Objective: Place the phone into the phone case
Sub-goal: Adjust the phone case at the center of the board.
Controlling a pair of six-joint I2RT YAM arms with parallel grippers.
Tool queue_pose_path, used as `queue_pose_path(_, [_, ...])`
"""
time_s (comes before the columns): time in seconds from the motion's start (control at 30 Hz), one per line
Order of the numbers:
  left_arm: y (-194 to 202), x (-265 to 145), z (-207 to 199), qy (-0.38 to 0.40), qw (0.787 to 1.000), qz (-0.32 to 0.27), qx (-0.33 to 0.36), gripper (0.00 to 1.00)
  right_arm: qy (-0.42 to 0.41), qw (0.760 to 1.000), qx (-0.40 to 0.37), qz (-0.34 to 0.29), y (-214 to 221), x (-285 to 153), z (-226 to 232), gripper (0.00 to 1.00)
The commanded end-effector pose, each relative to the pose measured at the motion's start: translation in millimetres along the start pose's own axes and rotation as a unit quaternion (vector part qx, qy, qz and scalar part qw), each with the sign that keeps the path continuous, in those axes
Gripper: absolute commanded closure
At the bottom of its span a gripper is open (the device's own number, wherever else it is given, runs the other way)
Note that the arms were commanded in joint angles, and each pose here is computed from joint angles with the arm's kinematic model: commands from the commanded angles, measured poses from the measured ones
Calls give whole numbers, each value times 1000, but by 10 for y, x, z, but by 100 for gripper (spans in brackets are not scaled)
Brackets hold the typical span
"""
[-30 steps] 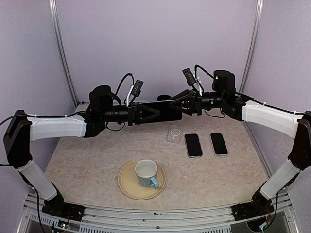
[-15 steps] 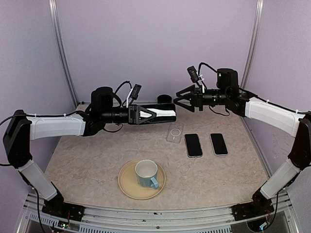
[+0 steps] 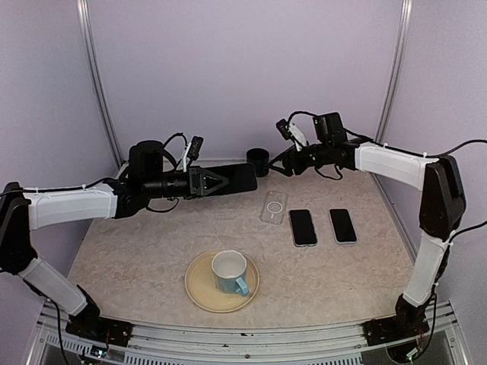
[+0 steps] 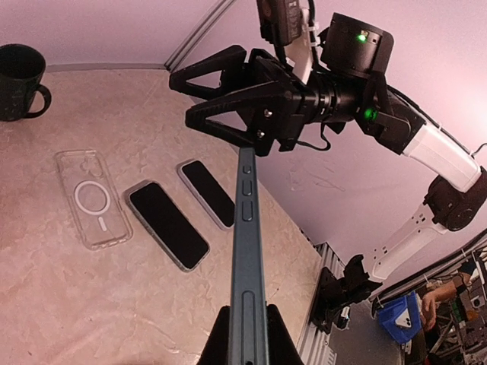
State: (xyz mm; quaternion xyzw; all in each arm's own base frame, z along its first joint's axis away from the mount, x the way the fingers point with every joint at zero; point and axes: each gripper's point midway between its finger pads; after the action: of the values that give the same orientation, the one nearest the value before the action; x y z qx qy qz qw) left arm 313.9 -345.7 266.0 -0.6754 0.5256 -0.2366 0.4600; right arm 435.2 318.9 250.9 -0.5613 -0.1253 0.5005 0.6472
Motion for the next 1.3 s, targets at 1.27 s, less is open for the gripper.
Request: queue_pose_path(1.27, [86, -397, 33, -45, 999, -19, -24, 100, 73, 974, 31, 210, 1234, 1057, -1569, 53])
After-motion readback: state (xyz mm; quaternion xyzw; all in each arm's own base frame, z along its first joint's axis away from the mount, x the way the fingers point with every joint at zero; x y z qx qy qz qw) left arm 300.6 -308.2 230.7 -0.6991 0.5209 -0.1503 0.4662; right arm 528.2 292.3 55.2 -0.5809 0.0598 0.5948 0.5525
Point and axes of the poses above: each gripper's point midway between its finger pads, its own x axis out along the fingers, its own z axis along the line the jaws close on, y = z × x, and after that the axes turned 14 degrees about x, right-handed
